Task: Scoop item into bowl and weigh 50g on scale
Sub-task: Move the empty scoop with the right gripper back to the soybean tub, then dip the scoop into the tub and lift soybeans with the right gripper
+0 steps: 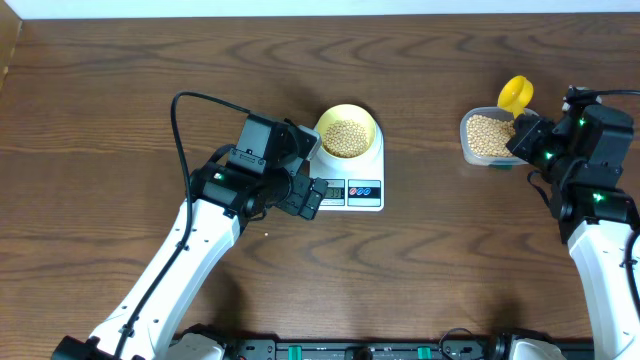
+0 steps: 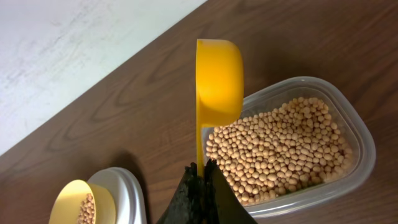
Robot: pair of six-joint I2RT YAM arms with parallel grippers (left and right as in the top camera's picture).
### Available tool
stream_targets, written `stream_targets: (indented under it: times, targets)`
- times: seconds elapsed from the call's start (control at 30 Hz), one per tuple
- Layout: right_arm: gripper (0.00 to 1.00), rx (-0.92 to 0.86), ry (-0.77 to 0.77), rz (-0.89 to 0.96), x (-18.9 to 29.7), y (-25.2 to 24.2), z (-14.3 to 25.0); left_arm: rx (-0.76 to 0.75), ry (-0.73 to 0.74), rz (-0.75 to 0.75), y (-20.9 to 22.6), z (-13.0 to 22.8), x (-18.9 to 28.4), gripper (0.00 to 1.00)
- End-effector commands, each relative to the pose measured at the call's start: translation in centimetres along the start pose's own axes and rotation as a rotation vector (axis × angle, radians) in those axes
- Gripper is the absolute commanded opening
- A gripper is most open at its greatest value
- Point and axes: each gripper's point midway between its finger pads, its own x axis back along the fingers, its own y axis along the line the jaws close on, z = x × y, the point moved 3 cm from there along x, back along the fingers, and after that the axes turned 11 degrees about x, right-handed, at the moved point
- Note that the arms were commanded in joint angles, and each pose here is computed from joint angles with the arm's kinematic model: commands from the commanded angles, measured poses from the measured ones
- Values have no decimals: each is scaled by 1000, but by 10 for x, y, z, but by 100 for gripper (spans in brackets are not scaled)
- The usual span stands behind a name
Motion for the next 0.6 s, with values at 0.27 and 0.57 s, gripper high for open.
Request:
stream_targets:
  times: [0.27, 0.57]
  targets:
    - [1, 198, 48, 132, 4, -21, 6, 8, 11, -7, 1, 3, -3, 95]
    - [1, 210, 186, 268, 11, -44, 34, 8, 11, -7, 1, 3, -3, 95]
